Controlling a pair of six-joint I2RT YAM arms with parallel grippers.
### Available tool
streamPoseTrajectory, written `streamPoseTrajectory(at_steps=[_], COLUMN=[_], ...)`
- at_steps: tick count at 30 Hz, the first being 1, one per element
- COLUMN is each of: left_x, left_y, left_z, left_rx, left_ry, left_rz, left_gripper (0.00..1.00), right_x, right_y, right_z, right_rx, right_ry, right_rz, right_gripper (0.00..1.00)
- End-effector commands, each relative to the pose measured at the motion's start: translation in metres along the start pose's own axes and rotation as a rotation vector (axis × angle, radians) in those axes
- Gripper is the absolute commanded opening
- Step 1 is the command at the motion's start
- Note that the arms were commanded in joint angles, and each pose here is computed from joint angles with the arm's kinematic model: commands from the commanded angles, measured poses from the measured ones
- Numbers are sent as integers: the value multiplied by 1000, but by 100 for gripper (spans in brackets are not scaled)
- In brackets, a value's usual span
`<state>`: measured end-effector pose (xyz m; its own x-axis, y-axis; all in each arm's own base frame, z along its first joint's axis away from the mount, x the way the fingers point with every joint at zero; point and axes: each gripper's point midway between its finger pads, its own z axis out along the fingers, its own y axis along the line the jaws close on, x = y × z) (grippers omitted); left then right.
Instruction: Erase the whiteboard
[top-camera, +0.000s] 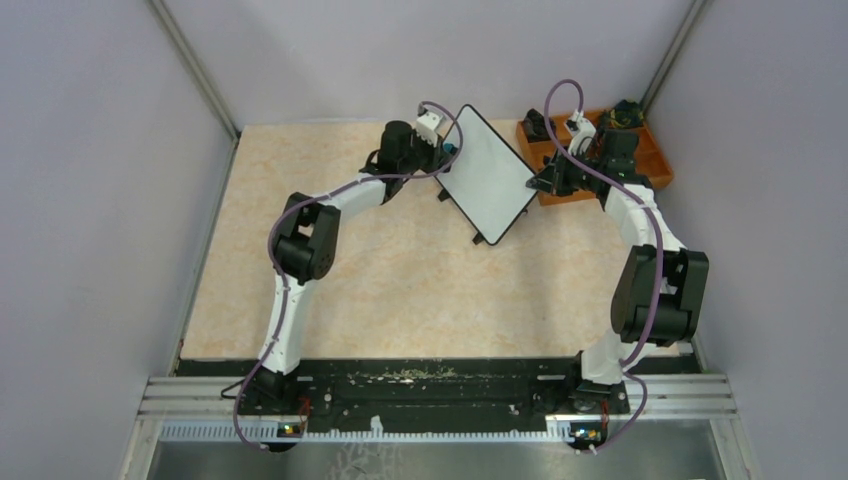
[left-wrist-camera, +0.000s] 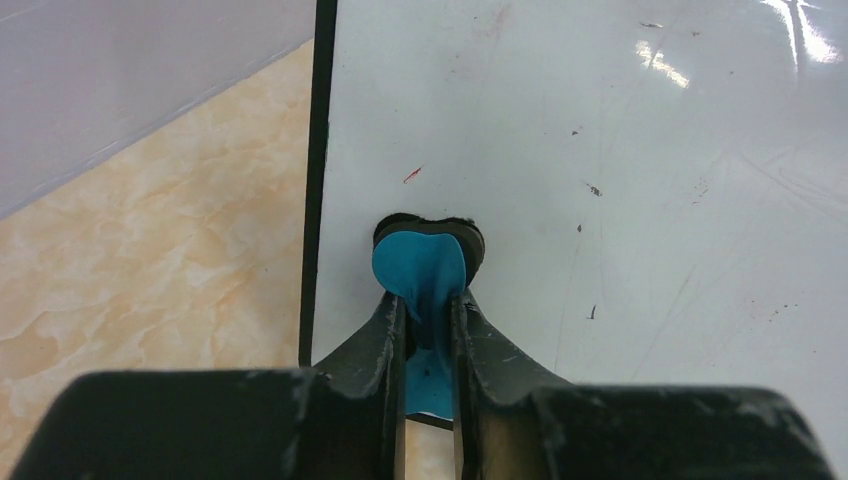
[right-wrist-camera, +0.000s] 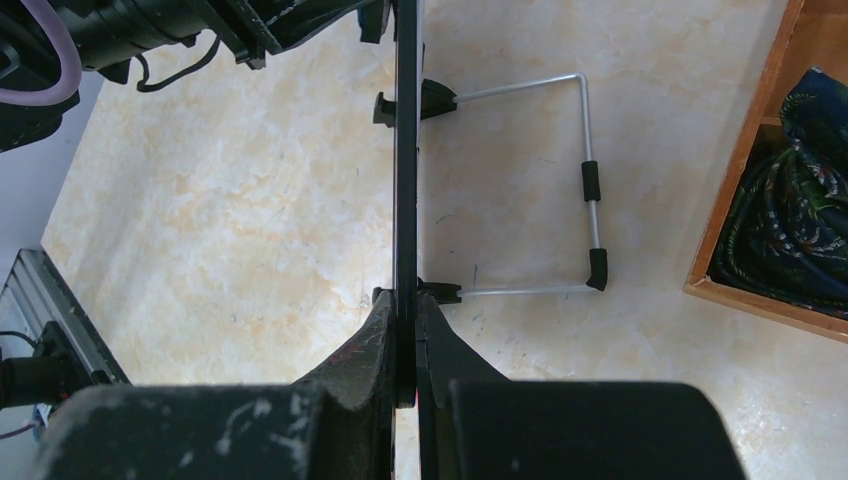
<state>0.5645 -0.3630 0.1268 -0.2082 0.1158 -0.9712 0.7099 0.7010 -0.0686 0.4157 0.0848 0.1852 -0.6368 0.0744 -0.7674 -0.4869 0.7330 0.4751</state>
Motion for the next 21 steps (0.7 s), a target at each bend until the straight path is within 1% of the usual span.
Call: streamPoseTrajectory(at_steps=[1,9,13,17,21], left_x=[-37,-57,-61,-52,-31], left_y=[-15,-4,-3,-7,-13], left_z=[-1,15,19,16,10], left_rx=[34,11,9,24,47], left_ry=[-66,-87,-93,-77,-51], left_rz=[26,66,67,58,37], left_gripper=[2,3,3,3,3], right_x=[26,27,26,26,25], right_y=[11,11,11,11,11], right_z=[7,8,7,8,8], right_rx=[-57,-58,-57,-57,-56], right_ry=[90,92,91,89,89], right_rz=[25,25,25,21,23], right_gripper=[0,0,0,0,0])
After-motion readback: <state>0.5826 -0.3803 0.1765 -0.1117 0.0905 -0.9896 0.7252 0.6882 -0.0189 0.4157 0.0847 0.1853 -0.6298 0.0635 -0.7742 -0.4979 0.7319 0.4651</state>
